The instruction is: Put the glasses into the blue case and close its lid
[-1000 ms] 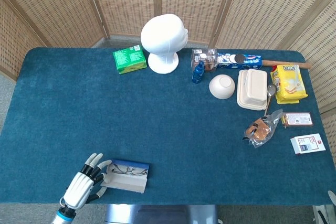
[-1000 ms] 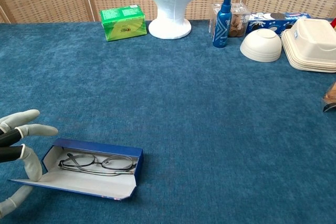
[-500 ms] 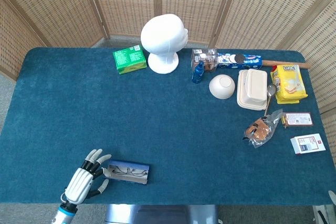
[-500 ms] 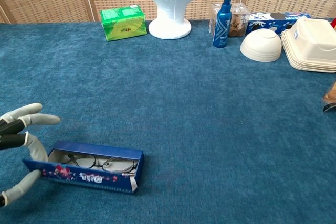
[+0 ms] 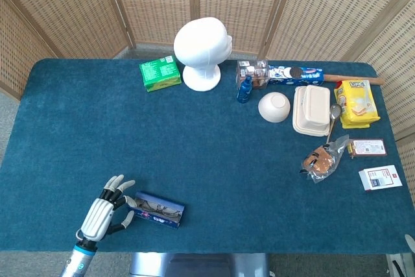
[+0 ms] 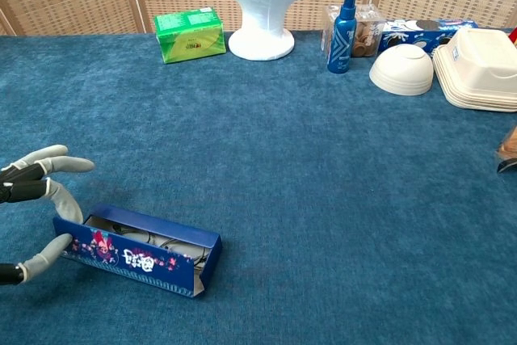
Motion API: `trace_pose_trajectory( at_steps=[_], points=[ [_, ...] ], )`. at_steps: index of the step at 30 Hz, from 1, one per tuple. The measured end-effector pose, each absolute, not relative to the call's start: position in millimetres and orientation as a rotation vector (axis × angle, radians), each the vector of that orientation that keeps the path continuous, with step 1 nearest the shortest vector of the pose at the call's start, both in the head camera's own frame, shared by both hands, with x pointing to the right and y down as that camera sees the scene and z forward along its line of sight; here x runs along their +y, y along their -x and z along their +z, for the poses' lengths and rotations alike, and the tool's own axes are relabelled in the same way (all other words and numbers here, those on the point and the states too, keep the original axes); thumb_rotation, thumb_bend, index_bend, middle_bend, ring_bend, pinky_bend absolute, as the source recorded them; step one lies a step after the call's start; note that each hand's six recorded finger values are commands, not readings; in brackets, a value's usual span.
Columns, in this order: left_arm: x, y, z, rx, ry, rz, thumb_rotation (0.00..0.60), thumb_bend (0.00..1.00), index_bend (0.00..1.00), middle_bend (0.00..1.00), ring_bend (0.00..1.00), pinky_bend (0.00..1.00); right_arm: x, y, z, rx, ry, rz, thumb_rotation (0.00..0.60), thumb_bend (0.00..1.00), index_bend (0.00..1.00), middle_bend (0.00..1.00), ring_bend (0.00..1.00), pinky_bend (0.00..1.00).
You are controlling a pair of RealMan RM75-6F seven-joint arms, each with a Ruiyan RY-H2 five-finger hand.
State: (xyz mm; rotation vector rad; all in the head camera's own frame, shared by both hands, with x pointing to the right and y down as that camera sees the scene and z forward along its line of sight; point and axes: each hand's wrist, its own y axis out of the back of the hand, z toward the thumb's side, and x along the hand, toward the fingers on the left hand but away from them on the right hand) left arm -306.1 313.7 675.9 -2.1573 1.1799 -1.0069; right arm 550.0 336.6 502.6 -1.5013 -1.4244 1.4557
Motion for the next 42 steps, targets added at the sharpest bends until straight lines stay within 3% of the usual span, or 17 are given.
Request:
trace_pose_trajectory(
  at_steps=[33,42],
  points=[
    [285,304,698,1.337,2.171,-1.059,0.6,0.39,0.45,0.14,0.0,0.03,339,-553,499,-1.433,1.486,1.466,0.501,0.22,0.0,0.13,0.0,0.18],
    [281,303,703,1.37,2.175,-1.077,0.6,0.39,0.4,0.1,0.0,0.01,340,-554,497,-1.436,1.483,1.468,0.501,0.22,0.0,0.13,0.0,0.18]
  ],
)
